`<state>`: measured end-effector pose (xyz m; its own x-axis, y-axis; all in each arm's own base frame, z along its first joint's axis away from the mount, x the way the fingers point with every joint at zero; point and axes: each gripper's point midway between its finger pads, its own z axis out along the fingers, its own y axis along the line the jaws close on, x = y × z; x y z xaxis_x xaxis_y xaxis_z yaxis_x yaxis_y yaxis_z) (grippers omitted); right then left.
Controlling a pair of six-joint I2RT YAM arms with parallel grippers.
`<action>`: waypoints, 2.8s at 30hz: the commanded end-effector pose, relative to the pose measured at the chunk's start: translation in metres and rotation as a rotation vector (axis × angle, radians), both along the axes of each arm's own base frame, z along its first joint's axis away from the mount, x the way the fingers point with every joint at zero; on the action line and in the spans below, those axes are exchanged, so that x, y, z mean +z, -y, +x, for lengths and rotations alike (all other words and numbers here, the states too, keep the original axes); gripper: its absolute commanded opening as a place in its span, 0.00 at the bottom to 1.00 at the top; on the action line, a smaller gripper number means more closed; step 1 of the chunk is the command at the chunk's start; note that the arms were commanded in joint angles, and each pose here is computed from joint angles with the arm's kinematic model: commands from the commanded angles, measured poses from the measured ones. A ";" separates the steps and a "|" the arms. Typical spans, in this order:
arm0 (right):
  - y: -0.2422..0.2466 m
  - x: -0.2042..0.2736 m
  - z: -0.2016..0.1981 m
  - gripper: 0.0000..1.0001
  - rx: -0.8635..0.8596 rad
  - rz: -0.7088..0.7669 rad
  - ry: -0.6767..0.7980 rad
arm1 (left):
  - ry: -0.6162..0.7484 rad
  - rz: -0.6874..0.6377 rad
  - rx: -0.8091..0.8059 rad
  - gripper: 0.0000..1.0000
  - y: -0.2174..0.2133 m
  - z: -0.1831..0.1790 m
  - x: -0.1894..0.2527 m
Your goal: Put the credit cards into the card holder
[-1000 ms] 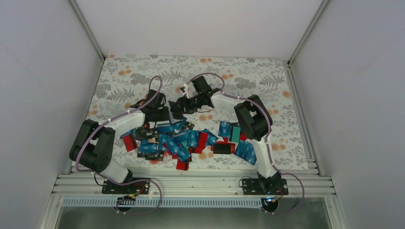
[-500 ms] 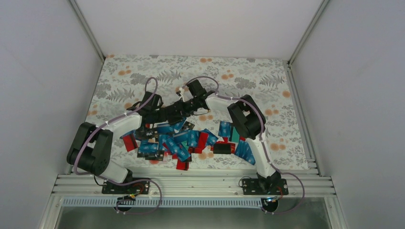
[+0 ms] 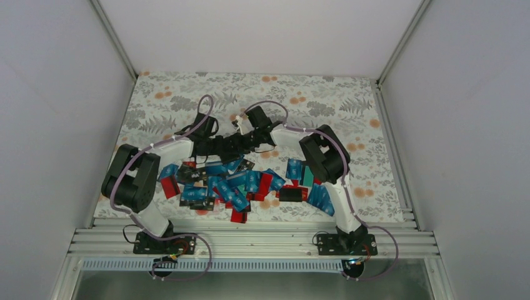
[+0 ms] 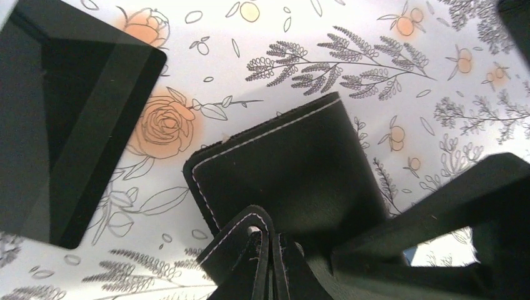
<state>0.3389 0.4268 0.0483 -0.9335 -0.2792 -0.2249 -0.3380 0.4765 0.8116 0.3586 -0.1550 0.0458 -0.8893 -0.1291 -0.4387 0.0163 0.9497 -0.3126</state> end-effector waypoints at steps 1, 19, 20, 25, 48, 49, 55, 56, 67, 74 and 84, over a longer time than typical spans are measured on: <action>0.019 0.000 -0.002 0.43 -0.016 -0.027 -0.028 | 0.005 0.010 -0.002 0.02 0.001 0.011 -0.010; 0.067 -0.024 0.033 0.48 -0.121 -0.178 0.028 | -0.027 -0.025 -0.127 0.02 0.020 0.009 -0.031; 0.068 -0.024 0.032 0.47 -0.122 -0.178 0.023 | -0.025 -0.030 -0.138 0.02 0.023 0.010 -0.030; 0.069 -0.016 0.027 0.43 -0.127 -0.137 -0.002 | -0.014 -0.057 -0.208 0.03 0.043 0.016 -0.026; 0.161 0.029 0.012 0.43 -0.313 -0.214 0.119 | 0.010 -0.056 -0.408 0.02 0.110 0.015 -0.009; 0.160 0.035 0.013 0.43 -0.314 -0.202 0.135 | 0.008 -0.053 -0.408 0.02 0.110 0.015 -0.009; 0.141 0.055 0.021 0.37 -0.260 -0.084 0.160 | 0.002 -0.070 -0.414 0.02 0.114 0.015 -0.006; 0.138 0.053 0.022 0.35 -0.254 -0.074 0.152 | 0.000 -0.072 -0.415 0.02 0.114 0.015 -0.006; 0.121 0.028 0.021 0.33 -0.199 -0.005 0.055 | -0.003 -0.137 -0.422 0.18 0.123 0.012 0.005; 0.117 0.018 0.022 0.33 -0.191 -0.008 0.031 | 0.029 -0.180 -0.430 0.31 0.127 0.010 0.033; 0.118 0.014 0.025 0.32 -0.200 -0.027 0.028 | 0.081 -0.186 -0.422 0.41 0.120 0.002 0.076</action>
<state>0.3558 0.3032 0.0542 -0.9716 -0.0944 -0.2169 -0.2313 0.5701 0.7883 0.3631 -0.2724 0.0908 -0.8642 0.1621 -0.4763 0.3980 0.7994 -0.4501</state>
